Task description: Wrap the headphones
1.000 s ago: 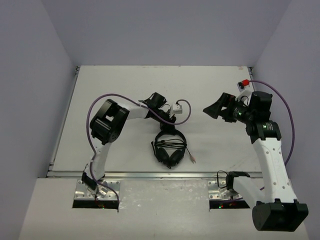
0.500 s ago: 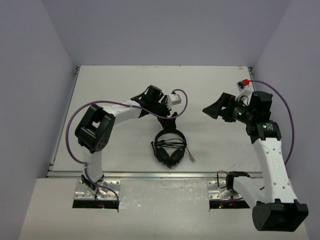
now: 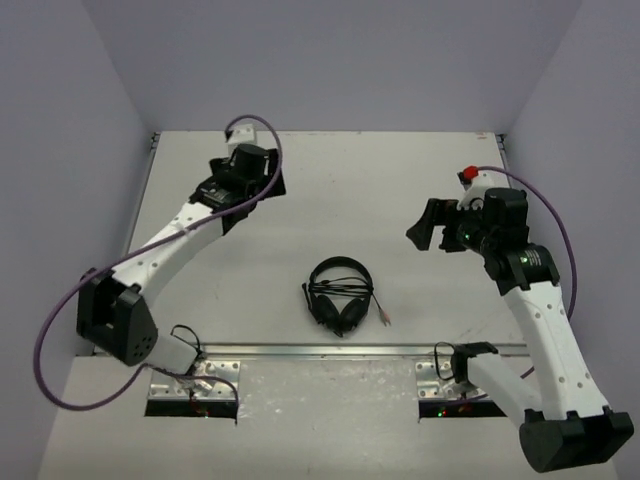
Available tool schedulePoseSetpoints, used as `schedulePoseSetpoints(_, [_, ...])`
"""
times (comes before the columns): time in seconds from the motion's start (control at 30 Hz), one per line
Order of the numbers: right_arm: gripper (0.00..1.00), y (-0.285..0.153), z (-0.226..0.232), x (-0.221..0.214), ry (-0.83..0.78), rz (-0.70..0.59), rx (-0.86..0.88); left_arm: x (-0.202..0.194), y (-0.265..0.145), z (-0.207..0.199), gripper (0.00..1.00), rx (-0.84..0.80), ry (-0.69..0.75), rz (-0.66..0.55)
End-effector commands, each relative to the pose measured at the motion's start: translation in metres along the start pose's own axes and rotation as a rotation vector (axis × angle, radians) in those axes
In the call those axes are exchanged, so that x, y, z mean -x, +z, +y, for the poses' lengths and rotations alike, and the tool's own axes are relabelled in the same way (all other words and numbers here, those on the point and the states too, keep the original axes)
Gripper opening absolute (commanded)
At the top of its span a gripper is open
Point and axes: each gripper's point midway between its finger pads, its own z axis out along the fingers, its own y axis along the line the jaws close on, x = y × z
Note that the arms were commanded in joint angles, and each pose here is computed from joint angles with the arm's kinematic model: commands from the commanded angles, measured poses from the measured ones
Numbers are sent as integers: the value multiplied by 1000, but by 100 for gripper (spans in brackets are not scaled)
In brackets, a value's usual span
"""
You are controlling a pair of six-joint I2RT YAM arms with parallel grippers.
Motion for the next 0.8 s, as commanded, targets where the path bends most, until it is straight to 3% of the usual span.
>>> schedulePoseSetpoints(0.0, [99, -16, -25, 1, -164, -30, -203, 26, -68, 93, 100, 403, -188, -139])
schedulePoseSetpoints(0.13, [99, -23, -37, -9, -181, -44, -283, 15, -122, 119, 100, 330, -166, -226])
schedulePoseSetpoints(0.3, [99, -39, -26, -16, -192, -153, -232, 9, -171, 152, 100, 298, -215, -411])
schedulePoseSetpoints(0.43, [99, -45, -20, -27, -169, -157, -191, -17, -172, 169, 100, 333, -244, -434])
schedulePoseSetpoints(0.77, [99, -40, -33, -38, -152, -148, -244, -20, -169, 164, 100, 300, -238, -422])
